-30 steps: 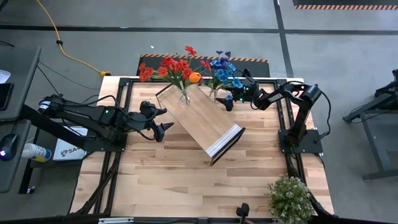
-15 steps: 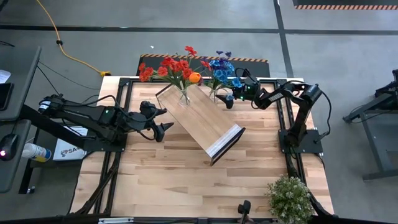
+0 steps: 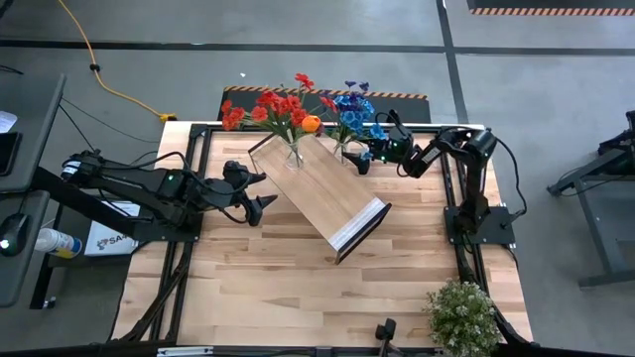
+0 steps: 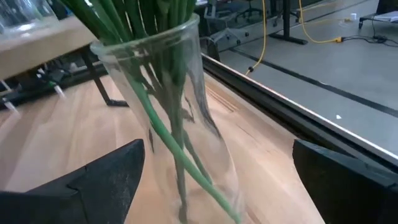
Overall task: Pick and place flowers into a vace then onto a shelf
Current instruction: Put the transparent vase with flowers on the shelf
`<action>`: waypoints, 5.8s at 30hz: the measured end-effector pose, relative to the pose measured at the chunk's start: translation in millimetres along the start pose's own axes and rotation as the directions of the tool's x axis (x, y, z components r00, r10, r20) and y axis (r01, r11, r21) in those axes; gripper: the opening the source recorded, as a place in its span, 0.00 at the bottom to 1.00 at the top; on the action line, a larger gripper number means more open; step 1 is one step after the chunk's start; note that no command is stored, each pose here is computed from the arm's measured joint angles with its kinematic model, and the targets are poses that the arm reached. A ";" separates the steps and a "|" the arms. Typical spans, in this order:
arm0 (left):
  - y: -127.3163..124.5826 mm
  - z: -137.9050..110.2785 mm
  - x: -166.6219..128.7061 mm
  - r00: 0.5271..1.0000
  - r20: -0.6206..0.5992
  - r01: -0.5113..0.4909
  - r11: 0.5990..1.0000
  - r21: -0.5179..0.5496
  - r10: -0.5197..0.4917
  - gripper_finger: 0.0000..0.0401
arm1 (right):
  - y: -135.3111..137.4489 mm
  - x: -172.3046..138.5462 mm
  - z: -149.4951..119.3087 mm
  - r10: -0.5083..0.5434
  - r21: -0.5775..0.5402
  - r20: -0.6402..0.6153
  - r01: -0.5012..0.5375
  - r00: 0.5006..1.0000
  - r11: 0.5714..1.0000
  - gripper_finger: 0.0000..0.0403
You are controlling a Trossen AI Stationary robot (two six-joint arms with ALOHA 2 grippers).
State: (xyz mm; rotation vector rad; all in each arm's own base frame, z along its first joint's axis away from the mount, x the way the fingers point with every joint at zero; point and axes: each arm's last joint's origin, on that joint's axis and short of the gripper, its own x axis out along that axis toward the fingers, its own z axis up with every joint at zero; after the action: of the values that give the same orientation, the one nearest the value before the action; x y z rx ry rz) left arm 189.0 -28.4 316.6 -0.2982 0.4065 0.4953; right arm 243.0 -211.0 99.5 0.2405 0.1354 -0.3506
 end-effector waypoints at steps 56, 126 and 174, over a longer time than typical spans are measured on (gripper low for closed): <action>0.1 0.1 0.0 1.000 0.002 -0.004 1.000 -0.001 0.004 0.92 | -0.2 32.1 15.5 0.099 -0.001 0.056 -0.099 0.994 0.995 0.99; 0.4 -0.6 0.0 1.000 -0.005 -0.003 1.000 0.003 0.003 0.92 | -1.0 6.4 71.3 -0.145 0.074 0.061 0.140 0.988 0.987 0.40; 0.7 -2.7 -0.2 0.999 -0.035 0.012 1.000 0.015 -0.011 0.92 | 94.1 -156.2 193.0 0.119 -0.105 0.142 -0.104 0.983 0.989 0.40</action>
State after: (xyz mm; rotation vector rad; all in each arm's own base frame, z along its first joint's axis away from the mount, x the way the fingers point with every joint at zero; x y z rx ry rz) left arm 187.6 -28.8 314.2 -0.2947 0.4424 0.4759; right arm 148.4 -124.1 331.8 0.1242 -0.0076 -0.2483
